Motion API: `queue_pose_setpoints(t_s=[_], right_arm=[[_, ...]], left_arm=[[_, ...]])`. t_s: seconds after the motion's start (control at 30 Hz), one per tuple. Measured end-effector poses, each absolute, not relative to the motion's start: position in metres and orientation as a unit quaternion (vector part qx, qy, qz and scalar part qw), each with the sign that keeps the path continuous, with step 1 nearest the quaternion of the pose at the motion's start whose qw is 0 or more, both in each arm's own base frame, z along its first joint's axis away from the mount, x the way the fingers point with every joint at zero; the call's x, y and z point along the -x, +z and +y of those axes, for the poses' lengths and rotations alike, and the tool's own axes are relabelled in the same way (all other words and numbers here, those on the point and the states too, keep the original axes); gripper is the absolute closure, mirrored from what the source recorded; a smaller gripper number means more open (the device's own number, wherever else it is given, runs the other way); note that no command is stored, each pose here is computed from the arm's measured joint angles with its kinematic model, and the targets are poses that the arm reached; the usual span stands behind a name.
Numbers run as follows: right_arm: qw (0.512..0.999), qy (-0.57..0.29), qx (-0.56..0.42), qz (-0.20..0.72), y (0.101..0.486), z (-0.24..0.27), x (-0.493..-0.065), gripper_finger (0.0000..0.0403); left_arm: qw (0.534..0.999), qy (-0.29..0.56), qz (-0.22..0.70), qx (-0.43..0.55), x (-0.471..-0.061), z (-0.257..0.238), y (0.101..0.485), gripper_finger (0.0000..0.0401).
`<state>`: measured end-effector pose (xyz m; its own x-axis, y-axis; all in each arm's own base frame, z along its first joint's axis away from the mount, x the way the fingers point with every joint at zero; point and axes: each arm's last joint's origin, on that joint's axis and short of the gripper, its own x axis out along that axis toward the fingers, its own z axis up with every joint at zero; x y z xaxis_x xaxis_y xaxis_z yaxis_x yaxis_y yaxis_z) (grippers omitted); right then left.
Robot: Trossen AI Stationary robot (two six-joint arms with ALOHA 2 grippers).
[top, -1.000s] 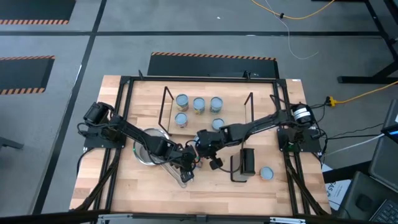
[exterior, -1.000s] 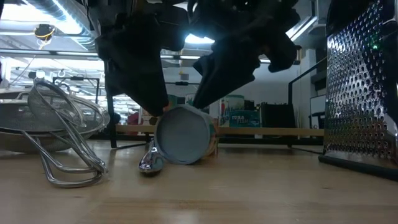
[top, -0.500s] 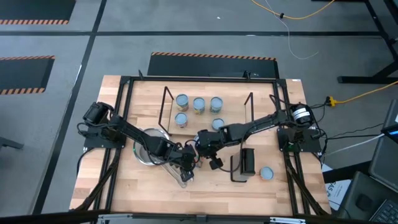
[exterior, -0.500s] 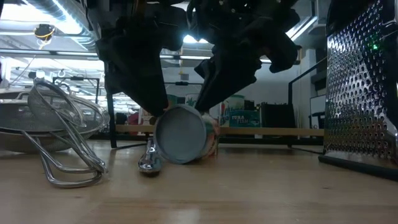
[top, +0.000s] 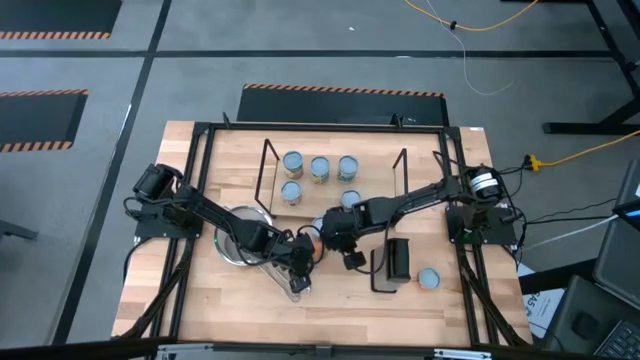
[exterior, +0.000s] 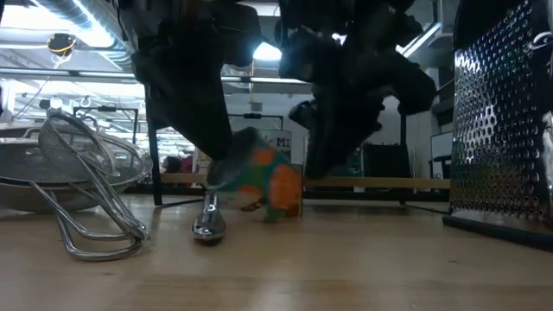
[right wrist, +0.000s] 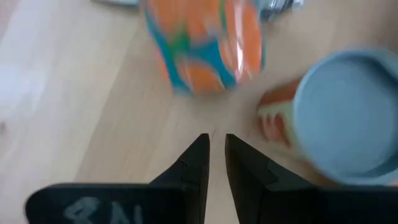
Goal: Pick and place cans onto a shelf
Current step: Put the green can on the shelf
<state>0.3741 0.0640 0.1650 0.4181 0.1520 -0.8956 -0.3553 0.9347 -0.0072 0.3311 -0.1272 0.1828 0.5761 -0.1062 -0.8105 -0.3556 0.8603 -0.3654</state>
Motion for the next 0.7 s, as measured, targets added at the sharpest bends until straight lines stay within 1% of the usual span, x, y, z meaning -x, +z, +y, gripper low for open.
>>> queue_pose_setpoints(t_s=[0.1,0.33,0.7], right_arm=[[0.828,0.152,0.098,0.531,0.161,0.064,-0.372,0.0347],[0.834,0.155,0.099,0.519,0.164,0.064,-0.374,0.0347],[0.847,0.174,0.118,0.488,0.188,0.075,-0.386,0.0347]], left_arm=[[0.851,0.072,0.455,0.253,-0.331,-0.127,0.183,0.0319],[0.855,0.083,0.447,0.248,-0.332,-0.126,0.183,0.0319],[0.856,0.084,0.446,0.248,-0.332,-0.126,0.183,0.0319]])
